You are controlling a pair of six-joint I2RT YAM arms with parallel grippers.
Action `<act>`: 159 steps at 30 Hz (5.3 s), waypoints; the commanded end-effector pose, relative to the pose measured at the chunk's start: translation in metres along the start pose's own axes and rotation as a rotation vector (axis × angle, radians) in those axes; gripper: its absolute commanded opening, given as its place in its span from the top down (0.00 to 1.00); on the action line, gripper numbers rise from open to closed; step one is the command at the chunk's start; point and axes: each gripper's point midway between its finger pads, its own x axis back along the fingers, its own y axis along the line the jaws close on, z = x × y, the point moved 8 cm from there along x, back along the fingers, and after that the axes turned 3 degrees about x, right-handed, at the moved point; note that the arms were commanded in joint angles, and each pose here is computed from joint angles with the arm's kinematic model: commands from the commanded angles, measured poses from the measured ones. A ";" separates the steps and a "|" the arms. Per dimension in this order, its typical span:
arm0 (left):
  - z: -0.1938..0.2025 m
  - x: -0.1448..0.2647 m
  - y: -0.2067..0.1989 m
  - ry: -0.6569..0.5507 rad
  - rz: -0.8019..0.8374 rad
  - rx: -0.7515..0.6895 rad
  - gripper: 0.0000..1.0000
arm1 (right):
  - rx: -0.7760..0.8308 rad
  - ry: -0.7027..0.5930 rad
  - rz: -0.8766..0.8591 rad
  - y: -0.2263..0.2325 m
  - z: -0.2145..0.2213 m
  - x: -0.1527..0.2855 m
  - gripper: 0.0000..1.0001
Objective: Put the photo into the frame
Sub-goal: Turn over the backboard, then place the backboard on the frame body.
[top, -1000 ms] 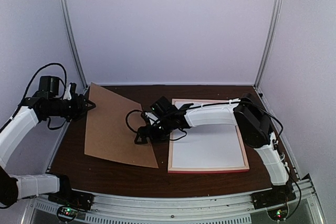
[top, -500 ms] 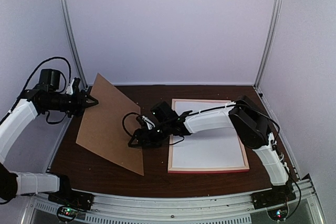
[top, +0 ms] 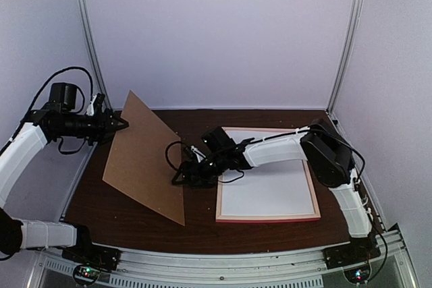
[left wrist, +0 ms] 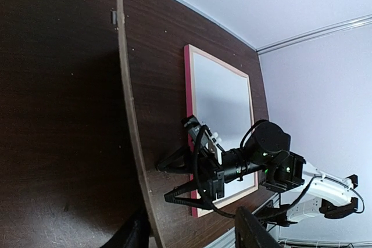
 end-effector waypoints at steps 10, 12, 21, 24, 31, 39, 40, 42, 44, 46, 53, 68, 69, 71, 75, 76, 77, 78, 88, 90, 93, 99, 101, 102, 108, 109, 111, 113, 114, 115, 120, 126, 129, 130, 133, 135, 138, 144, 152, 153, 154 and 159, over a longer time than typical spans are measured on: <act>-0.004 -0.011 -0.048 0.023 0.124 -0.127 0.42 | 0.032 -0.149 0.060 0.036 -0.044 0.088 0.00; -0.003 -0.013 -0.055 0.026 0.136 -0.145 0.41 | 0.041 -0.172 0.057 0.045 -0.051 0.100 0.00; 0.004 -0.032 -0.088 0.079 0.208 -0.230 0.36 | 0.091 -0.255 -0.020 0.101 -0.081 0.138 0.00; 0.007 -0.036 -0.094 0.086 0.222 -0.244 0.36 | 0.096 -0.277 -0.058 0.115 -0.089 0.144 0.00; 0.014 -0.040 -0.099 0.107 0.275 -0.279 0.35 | 0.066 -0.312 -0.159 0.131 -0.105 0.145 0.00; 0.022 -0.052 -0.110 0.166 0.338 -0.319 0.34 | 0.064 -0.318 -0.169 0.140 -0.116 0.147 0.00; 0.024 -0.054 -0.112 0.175 0.342 -0.325 0.34 | 0.070 -0.322 -0.166 0.142 -0.117 0.149 0.00; 0.027 -0.058 -0.114 0.192 0.348 -0.337 0.34 | 0.070 -0.319 -0.160 0.143 -0.118 0.149 0.01; 0.030 -0.063 -0.116 0.214 0.356 -0.347 0.34 | 0.070 -0.317 -0.146 0.143 -0.117 0.150 0.00; 0.034 -0.068 -0.118 0.239 0.366 -0.361 0.34 | 0.069 -0.313 -0.134 0.142 -0.117 0.150 0.01; 0.039 -0.066 -0.120 0.246 0.370 -0.395 0.31 | 0.099 -0.282 -0.026 0.136 -0.111 0.155 0.03; 0.042 -0.065 -0.109 0.229 0.291 -0.416 0.29 | 0.134 -0.203 0.230 0.105 -0.098 0.180 0.25; 0.043 -0.066 -0.108 0.227 0.284 -0.415 0.29 | 0.131 -0.200 0.248 0.101 -0.097 0.182 0.28; 0.043 -0.066 -0.105 0.224 0.267 -0.415 0.29 | 0.125 -0.198 0.279 0.094 -0.095 0.186 0.35; 0.044 -0.070 -0.098 0.232 0.231 -0.417 0.29 | 0.109 -0.194 0.326 0.078 -0.094 0.194 0.43; 0.044 -0.072 -0.096 0.236 0.222 -0.413 0.29 | 0.105 -0.192 0.335 0.074 -0.094 0.195 0.44; 0.045 -0.073 -0.095 0.240 0.217 -0.412 0.29 | 0.099 -0.191 0.346 0.069 -0.095 0.197 0.46; 0.045 -0.074 -0.094 0.240 0.211 -0.410 0.29 | 0.091 -0.188 0.352 0.064 -0.094 0.197 0.48; 0.047 -0.084 -0.083 0.259 0.167 -0.407 0.29 | 0.030 -0.166 0.374 0.025 -0.090 0.198 0.65; 0.048 -0.087 -0.080 0.266 0.157 -0.408 0.29 | 0.015 -0.165 0.370 0.018 -0.090 0.198 0.68; 0.048 -0.091 -0.075 0.268 0.132 -0.405 0.29 | -0.002 -0.164 0.366 0.009 -0.089 0.200 0.73; 0.048 -0.100 -0.059 0.261 0.047 -0.390 0.27 | -0.028 -0.170 0.332 0.000 -0.085 0.201 0.80; 0.048 -0.102 -0.053 0.257 0.017 -0.384 0.26 | -0.035 -0.181 0.318 -0.002 -0.084 0.203 0.82; 0.047 -0.104 -0.050 0.255 0.003 -0.381 0.25 | -0.036 -0.188 0.306 -0.002 -0.083 0.204 0.83; 0.045 -0.109 -0.035 0.241 -0.056 -0.356 0.23 | -0.049 -0.228 0.239 -0.003 -0.078 0.211 0.90; 0.044 -0.110 -0.032 0.238 -0.060 -0.347 0.23 | -0.052 -0.235 0.226 -0.003 -0.077 0.213 0.92; 0.043 -0.111 -0.027 0.232 -0.065 -0.329 0.23 | -0.057 -0.252 0.208 -0.002 -0.075 0.217 0.95; 0.042 -0.112 -0.024 0.229 -0.065 -0.313 0.23 | -0.058 -0.264 0.200 -0.001 -0.074 0.221 0.99; 0.041 -0.112 -0.022 0.227 -0.064 -0.307 0.23 | -0.059 -0.271 0.197 0.000 -0.074 0.223 1.00; 0.041 -0.113 -0.021 0.227 -0.062 -0.302 0.23 | -0.062 -0.280 0.193 0.001 -0.073 0.225 1.00; 0.040 -0.115 -0.017 0.224 -0.062 -0.288 0.23 | -0.082 -0.317 0.158 0.004 -0.070 0.237 1.00; 0.041 -0.119 -0.015 0.229 -0.058 -0.272 0.23 | -0.102 -0.382 0.111 0.013 -0.065 0.259 1.00; 0.041 -0.123 -0.013 0.230 -0.057 -0.254 0.22 | -0.105 -0.416 0.084 0.020 -0.061 0.276 1.00; 0.041 -0.124 -0.013 0.232 -0.057 -0.246 0.22 | -0.111 -0.425 0.074 0.021 -0.059 0.282 1.00; 0.041 -0.128 -0.011 0.235 -0.054 -0.222 0.22 | -0.115 -0.457 0.056 0.024 -0.053 0.300 1.00; 0.042 -0.132 -0.010 0.240 -0.041 -0.211 0.22 | -0.119 -0.481 0.055 0.025 -0.047 0.313 1.00; 0.043 -0.139 -0.008 0.249 -0.017 -0.193 0.22 | -0.131 -0.524 0.056 0.023 -0.038 0.334 1.00; 0.046 -0.155 -0.002 0.264 0.028 -0.144 0.22 | -0.166 -0.615 0.063 0.015 -0.019 0.376 1.00; 0.058 -0.177 -0.002 0.287 0.008 -0.166 0.22 | -0.226 -0.680 0.077 -0.009 0.009 0.412 1.00; 0.060 -0.182 -0.003 0.295 0.001 -0.173 0.22 | -0.232 -0.687 0.080 -0.013 0.013 0.416 1.00; 0.062 -0.187 -0.003 0.305 -0.010 -0.179 0.22 | -0.238 -0.692 0.080 -0.016 0.017 0.419 1.00; 0.072 -0.211 -0.010 0.343 -0.065 -0.249 0.22 | -0.269 -0.713 0.079 -0.029 0.035 0.426 1.00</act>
